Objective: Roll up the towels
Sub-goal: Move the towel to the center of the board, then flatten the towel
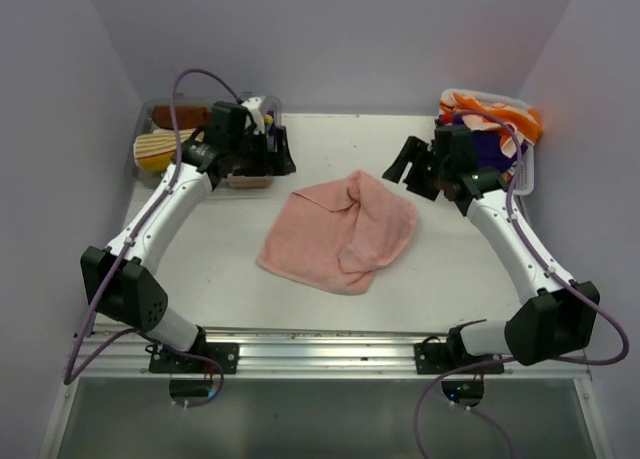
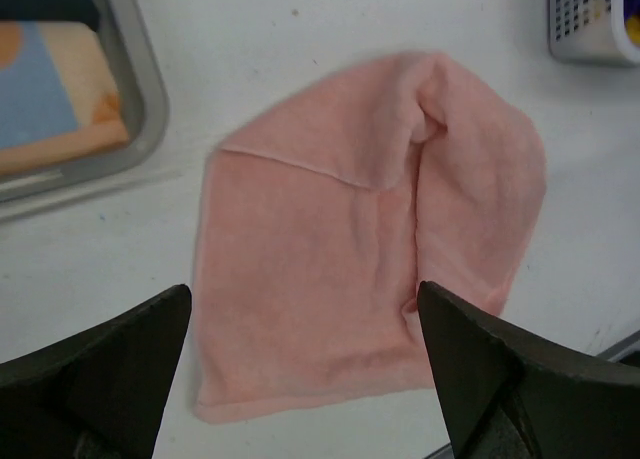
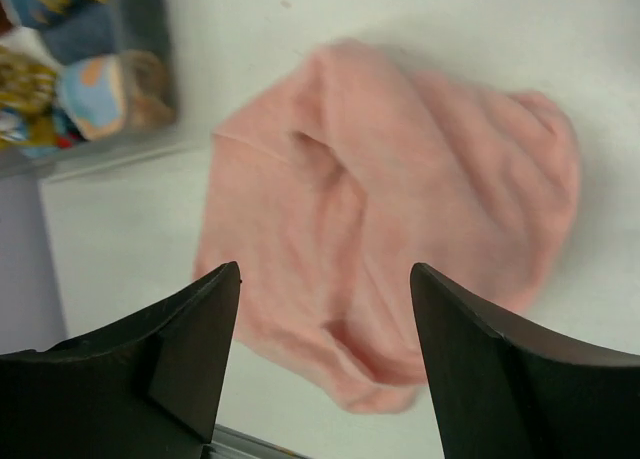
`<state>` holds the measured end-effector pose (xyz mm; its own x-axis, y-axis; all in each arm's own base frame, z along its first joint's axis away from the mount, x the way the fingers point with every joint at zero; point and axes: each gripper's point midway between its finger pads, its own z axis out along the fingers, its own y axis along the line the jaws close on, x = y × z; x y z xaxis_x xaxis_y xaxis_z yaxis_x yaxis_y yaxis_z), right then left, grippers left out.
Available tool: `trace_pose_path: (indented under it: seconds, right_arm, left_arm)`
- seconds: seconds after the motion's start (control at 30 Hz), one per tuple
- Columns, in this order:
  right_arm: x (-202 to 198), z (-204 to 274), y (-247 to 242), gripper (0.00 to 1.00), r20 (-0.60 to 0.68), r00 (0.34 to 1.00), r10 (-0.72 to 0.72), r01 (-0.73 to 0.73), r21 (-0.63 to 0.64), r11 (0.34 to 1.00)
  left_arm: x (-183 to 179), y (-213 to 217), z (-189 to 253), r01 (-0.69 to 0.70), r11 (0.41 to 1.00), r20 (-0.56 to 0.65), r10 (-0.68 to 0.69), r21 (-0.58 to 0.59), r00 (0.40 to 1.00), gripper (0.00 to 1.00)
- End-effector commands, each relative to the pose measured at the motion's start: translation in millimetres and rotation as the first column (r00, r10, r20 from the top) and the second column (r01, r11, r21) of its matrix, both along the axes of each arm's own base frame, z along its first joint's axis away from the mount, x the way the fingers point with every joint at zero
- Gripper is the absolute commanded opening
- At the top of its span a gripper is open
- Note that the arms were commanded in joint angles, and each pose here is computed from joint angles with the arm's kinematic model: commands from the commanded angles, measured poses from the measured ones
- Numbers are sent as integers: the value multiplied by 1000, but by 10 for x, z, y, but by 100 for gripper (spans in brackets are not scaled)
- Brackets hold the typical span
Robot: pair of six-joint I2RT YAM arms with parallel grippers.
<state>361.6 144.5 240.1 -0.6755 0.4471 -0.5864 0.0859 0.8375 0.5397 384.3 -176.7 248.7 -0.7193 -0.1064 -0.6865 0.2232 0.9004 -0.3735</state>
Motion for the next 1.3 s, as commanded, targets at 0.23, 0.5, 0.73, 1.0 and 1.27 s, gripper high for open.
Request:
trace_pose_path:
  seconds: [0.23,0.5,0.73,1.0,1.27]
  right_arm:
    - [-884,-816,-153,70,-138,988,64,-82,-127,989]
    - [-1103,-954,320,79,-159,956,244,-283,-305,909]
    - [-959,-1115,753,79,-211,890,404,-455,-421,785]
    - [-937,-1531,1061,75,-312,825,470,-564,-410,717]
    - [-954,-1658,1013,29,-327,836,441,-546,-416,727]
  left_arm:
    - [-820,-1017,-1015,220,973,-210,-201,72,957,97]
    - [-855,-312,-1429,26,984,-304,29,176,952,95]
    - [-1094,317,-1801,-100,959,-367,197,267,909,95]
    - [-1271,391,-2237,-114,949,-425,237,294,874,93]
    - [-1168,147,-2379,-68,977,-457,156,203,876,58]
